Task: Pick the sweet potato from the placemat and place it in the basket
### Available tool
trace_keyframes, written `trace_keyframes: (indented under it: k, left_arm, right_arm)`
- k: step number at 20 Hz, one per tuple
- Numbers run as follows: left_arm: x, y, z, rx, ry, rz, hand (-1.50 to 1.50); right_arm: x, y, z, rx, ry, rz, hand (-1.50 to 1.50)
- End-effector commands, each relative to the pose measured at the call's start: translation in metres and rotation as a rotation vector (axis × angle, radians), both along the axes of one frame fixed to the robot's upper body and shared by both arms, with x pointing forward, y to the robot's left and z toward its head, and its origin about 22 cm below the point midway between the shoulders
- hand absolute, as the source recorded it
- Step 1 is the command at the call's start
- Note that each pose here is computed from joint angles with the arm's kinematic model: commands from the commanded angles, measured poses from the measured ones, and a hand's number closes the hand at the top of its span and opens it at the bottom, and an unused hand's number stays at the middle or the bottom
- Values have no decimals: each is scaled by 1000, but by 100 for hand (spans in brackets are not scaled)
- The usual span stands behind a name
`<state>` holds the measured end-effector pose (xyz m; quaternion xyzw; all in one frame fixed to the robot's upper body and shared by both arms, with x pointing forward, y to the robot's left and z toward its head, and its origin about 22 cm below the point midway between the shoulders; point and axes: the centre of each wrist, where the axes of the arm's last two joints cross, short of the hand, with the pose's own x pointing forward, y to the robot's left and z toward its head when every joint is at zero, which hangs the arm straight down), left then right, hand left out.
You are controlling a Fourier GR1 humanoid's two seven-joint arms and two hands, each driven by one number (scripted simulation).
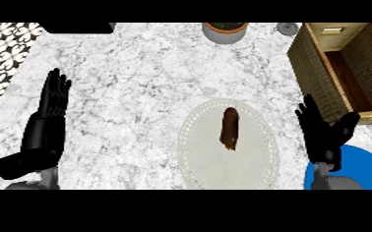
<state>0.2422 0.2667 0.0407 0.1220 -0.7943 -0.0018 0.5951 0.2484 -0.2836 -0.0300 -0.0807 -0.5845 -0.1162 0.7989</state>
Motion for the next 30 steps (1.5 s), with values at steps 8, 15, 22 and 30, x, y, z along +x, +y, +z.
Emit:
trace_keyframes:
  k: [8, 15, 22, 30]
  left_arm:
    - [18, -19, 16, 149, 126, -352, 0]
    - [25, -8, 14, 136, 186, -367, 0]
    - [30, -7, 10, 143, 203, -351, 0]
    - [37, -8, 16, 139, 203, -376, 0]
  right_arm:
    - [50, 101, 74, -679, -352, 707, 150]
    - [23, 214, 15, -986, -333, 590, -150]
    - [62, 252, 61, -1461, -246, 362, -150]
    - [71, 296, 123, -1747, 297, 509, -150]
